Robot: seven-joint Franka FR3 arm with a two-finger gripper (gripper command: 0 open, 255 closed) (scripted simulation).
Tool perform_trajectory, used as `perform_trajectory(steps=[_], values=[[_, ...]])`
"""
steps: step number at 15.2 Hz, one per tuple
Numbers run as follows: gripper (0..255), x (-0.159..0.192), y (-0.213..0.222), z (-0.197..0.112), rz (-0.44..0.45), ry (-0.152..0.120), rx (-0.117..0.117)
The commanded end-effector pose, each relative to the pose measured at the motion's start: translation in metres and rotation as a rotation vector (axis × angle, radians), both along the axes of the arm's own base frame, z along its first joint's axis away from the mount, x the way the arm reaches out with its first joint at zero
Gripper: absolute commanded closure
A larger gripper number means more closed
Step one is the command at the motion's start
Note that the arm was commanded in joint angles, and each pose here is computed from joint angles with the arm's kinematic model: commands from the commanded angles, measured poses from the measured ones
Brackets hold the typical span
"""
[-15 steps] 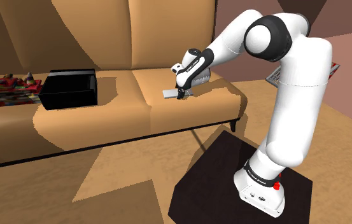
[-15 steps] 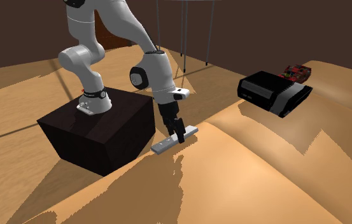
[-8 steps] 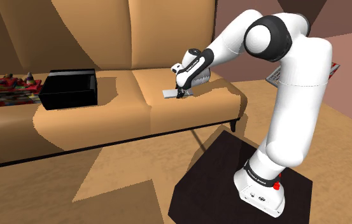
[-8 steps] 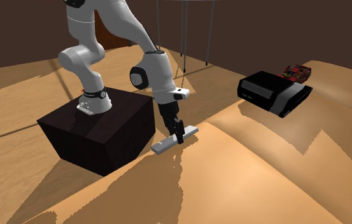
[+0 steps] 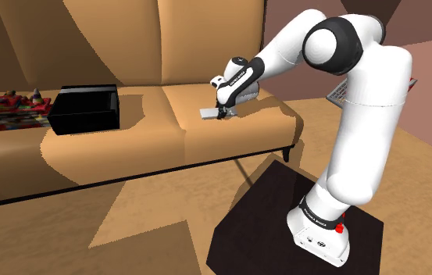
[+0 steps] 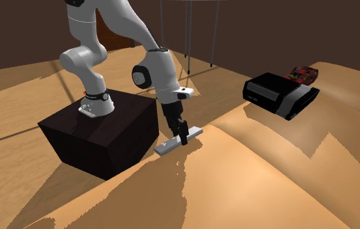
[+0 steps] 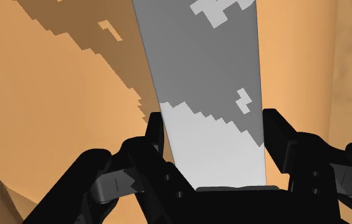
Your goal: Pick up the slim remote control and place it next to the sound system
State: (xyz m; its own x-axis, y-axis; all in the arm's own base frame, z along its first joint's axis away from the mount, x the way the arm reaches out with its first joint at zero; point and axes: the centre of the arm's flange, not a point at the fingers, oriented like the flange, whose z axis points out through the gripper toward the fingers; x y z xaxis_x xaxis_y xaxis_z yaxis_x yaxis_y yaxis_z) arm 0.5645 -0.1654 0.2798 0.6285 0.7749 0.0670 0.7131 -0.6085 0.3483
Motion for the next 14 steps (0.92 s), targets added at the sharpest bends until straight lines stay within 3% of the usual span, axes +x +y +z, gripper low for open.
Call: perform_trajectory(steps=[1,14], values=[[255,0.001,0.000,0.010,0.000,0.000,0.000],[255,0.001,0.000,0.079,0.000,0.000,0.000]])
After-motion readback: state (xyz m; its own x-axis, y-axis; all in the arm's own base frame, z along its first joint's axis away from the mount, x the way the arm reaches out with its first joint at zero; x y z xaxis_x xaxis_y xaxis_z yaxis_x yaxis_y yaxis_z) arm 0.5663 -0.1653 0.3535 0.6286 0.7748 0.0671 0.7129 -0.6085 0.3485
